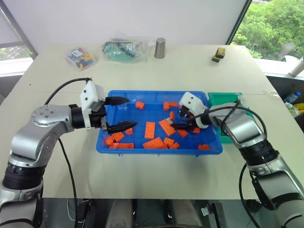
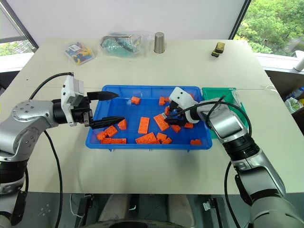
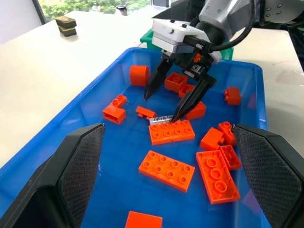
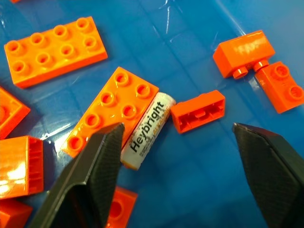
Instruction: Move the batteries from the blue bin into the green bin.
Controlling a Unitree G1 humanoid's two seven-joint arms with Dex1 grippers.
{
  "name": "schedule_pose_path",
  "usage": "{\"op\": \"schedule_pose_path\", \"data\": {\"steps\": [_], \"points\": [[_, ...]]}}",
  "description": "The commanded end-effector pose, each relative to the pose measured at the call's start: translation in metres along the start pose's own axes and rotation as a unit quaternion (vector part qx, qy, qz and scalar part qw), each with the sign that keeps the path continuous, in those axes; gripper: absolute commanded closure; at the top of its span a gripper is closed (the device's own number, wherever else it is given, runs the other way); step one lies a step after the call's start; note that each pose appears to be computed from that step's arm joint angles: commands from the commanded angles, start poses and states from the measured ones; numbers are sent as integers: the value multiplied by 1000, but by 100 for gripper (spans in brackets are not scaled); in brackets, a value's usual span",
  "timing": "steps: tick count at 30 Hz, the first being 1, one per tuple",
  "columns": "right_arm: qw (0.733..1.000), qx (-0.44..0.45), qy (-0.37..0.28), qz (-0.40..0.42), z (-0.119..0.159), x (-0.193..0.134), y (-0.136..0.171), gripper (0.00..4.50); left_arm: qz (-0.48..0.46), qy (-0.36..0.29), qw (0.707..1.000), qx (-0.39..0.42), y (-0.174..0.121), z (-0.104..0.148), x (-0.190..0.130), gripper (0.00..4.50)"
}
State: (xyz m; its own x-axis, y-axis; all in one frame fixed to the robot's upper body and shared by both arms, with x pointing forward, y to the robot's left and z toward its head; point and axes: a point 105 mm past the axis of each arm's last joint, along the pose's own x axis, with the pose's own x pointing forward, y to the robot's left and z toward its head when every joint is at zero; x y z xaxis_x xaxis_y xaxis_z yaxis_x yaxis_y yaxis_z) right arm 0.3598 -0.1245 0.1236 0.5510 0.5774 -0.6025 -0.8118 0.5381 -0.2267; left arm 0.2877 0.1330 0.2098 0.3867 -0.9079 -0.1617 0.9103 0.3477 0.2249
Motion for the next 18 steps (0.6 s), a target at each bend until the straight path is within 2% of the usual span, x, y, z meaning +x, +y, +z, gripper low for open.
{"op": "schedule_pose_path", "data": {"steps": [1, 8, 13, 16, 18], "points": [[1000, 6, -12, -6, 6, -3, -3, 78, 3, -11, 1000, 24, -1, 12, -4, 0], [999, 6, -32, 5, 24, -14, 1, 78, 6, -11, 1000, 26, 1, 12, -4, 0], [1000, -2, -2, 1, 4, -6, 4, 78, 4, -13, 1000, 26, 1, 13, -1, 0], [1000, 2, 8, 2, -7, 1, 6, 159, 3, -14, 1000, 26, 1, 14, -1, 0], [1000, 4, 11, 2, -11, 4, 7, 251, 2, -13, 1000, 26, 2, 14, -2, 0]]}}
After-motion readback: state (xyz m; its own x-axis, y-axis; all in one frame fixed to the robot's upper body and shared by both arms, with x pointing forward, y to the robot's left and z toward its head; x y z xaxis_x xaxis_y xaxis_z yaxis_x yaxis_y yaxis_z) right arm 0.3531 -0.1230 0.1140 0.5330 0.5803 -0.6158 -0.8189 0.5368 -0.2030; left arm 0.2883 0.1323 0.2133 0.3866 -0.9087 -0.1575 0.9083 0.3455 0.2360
